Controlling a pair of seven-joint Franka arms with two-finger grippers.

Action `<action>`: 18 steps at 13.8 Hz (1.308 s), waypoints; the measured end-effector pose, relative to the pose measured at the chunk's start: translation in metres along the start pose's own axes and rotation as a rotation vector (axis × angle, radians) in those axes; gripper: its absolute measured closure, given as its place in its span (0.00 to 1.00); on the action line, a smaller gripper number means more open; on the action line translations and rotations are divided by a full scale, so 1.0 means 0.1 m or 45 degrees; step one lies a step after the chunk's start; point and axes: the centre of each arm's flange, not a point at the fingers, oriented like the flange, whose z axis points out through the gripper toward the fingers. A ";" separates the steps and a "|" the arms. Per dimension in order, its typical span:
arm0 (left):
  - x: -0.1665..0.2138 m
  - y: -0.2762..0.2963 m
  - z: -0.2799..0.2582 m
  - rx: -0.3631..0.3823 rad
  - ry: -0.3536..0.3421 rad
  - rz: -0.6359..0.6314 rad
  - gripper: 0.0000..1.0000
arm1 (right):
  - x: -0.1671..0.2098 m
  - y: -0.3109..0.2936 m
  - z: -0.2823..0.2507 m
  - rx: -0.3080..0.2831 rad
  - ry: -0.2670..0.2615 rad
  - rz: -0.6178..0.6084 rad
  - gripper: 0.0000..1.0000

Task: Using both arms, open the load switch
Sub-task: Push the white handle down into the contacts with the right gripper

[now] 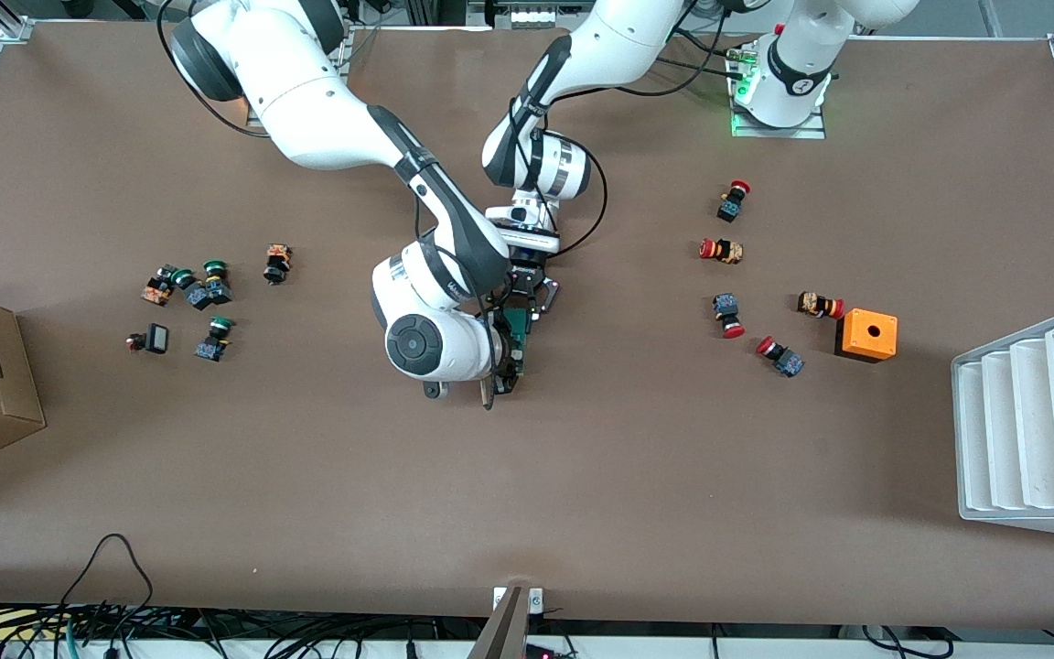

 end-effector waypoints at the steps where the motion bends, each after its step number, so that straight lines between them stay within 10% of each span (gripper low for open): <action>1: 0.00 0.00 0.00 0.000 0.000 0.000 0.48 | 0.00 0.00 0.00 -0.002 0.001 -0.003 0.68; 18: -0.01 0.00 0.00 0.001 0.003 0.001 0.48 | -0.03 0.13 -0.11 -0.029 0.016 -0.013 0.74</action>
